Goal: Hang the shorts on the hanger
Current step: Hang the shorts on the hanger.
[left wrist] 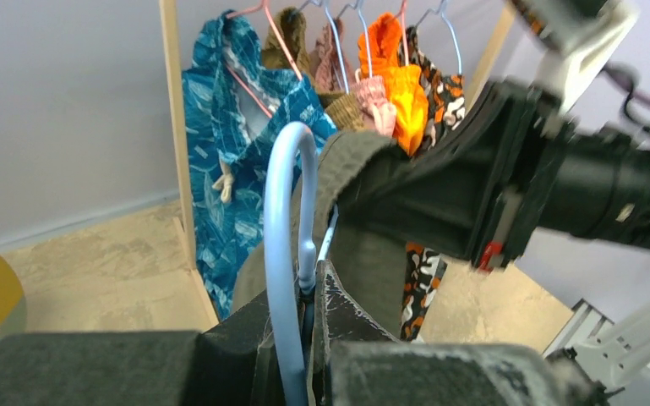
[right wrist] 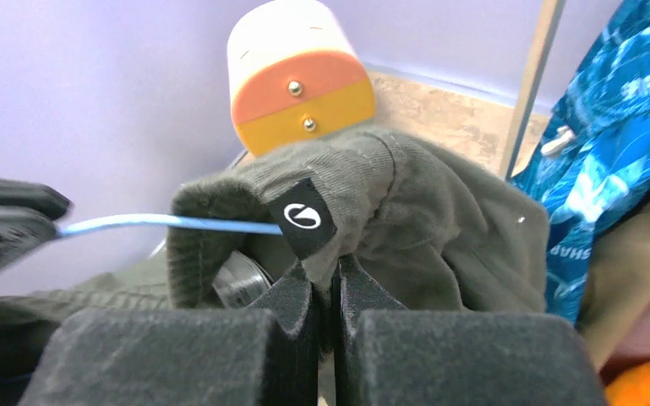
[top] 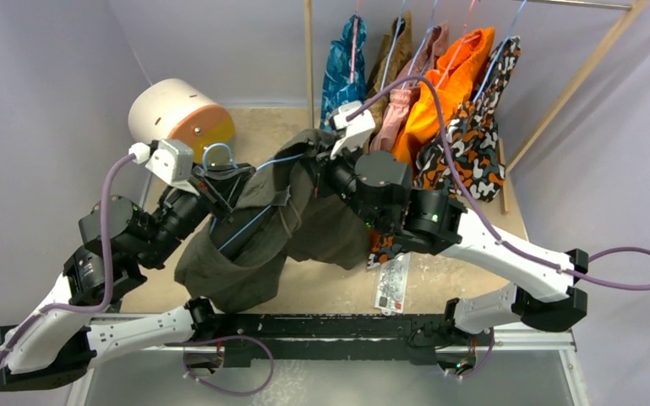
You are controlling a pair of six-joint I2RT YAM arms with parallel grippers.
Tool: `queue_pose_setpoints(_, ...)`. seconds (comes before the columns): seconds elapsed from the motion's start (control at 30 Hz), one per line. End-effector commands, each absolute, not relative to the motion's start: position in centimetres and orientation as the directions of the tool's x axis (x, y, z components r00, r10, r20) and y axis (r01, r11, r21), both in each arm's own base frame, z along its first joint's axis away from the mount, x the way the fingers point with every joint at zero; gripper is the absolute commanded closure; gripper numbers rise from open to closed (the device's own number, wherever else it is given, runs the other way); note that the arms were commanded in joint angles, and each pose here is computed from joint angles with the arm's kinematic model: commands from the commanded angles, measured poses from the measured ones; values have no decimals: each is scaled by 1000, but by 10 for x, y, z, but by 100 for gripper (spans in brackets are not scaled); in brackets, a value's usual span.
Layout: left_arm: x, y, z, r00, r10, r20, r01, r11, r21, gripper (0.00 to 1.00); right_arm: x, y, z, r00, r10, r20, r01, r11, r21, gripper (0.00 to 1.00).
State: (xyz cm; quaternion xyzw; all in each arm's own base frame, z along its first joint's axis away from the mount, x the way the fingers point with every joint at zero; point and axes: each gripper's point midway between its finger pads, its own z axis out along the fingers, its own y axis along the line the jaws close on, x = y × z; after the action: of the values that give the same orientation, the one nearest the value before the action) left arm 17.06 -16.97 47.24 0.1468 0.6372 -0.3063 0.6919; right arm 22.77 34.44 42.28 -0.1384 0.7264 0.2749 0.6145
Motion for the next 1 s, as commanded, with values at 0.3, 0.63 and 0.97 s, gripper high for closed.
queue_pose_setpoints(0.3, 181, -186, 462, -28, -155, -988, 606, 783, -140, 100, 211, 329, 463, -226, 58, -972, -594, 783, 185, 100)
queue_pose_setpoints(0.63, 176, -184, 483, 19, -242, -970, 629, 757, -176, 100, 174, 349, 484, -231, 66, -971, -773, 593, 224, 44)
queue_pose_setpoints(0.97, 139, -158, 497, 44, -308, -950, 718, 671, -185, 100, 158, 266, 485, -50, 138, -989, -771, 624, 126, 28)
